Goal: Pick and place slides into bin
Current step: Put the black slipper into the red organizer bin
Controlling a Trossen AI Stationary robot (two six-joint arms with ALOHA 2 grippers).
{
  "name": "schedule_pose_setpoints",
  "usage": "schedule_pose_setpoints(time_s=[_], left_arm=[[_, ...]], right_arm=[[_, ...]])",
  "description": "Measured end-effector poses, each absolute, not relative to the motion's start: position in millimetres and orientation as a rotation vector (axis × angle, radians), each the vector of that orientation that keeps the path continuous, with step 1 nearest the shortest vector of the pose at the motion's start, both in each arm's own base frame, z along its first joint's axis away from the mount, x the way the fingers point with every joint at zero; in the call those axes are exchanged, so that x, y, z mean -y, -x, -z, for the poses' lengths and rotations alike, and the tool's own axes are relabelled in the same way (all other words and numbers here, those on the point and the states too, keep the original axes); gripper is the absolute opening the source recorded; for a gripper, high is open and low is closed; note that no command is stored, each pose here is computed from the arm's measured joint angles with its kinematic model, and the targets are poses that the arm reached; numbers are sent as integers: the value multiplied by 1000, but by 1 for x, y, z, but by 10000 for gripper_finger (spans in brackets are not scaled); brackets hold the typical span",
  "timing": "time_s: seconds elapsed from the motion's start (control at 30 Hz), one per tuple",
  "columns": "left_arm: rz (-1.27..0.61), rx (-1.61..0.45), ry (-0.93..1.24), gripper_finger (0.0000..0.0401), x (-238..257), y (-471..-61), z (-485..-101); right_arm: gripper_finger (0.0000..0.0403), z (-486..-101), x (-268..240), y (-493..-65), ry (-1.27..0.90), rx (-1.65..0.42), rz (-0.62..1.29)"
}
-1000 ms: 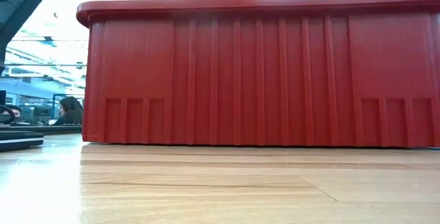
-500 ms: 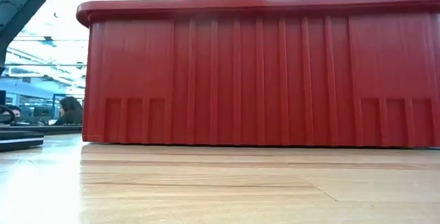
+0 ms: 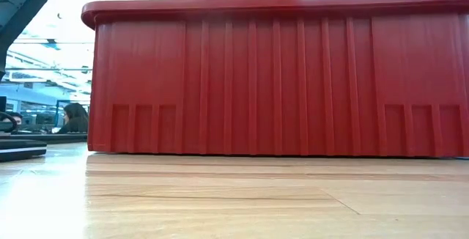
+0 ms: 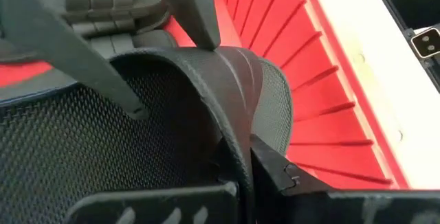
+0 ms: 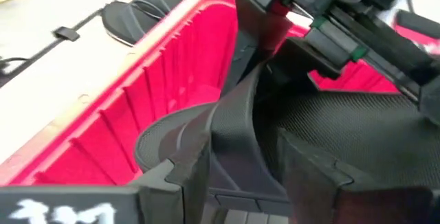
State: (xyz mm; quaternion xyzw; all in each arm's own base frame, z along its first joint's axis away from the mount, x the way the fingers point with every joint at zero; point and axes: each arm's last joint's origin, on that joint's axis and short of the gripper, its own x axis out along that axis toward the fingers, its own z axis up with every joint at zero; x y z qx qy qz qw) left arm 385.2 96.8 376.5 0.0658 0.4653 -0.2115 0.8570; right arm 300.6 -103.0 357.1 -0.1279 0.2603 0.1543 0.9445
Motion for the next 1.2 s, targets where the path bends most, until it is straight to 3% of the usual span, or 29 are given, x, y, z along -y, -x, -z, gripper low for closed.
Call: schedule_pose_setpoints(time_s=[0.63,0.87,1.07,1.2], left_arm=[[276,-1003,-122,5,-109,-389,-375],[250,-977,-108,5,-105,-393,-377],[240,-977,-100,5,-106,-393,-377],[237,-978,-95,5,-103,-394,-377]], right_arm=[[148,-351,88,-308,312,-558,-447],[103,-346,83,-310,320,-612,-442],[18,-342,83,-308,318,-652,-448],[10,-342,82,-308,318,-654,-451]])
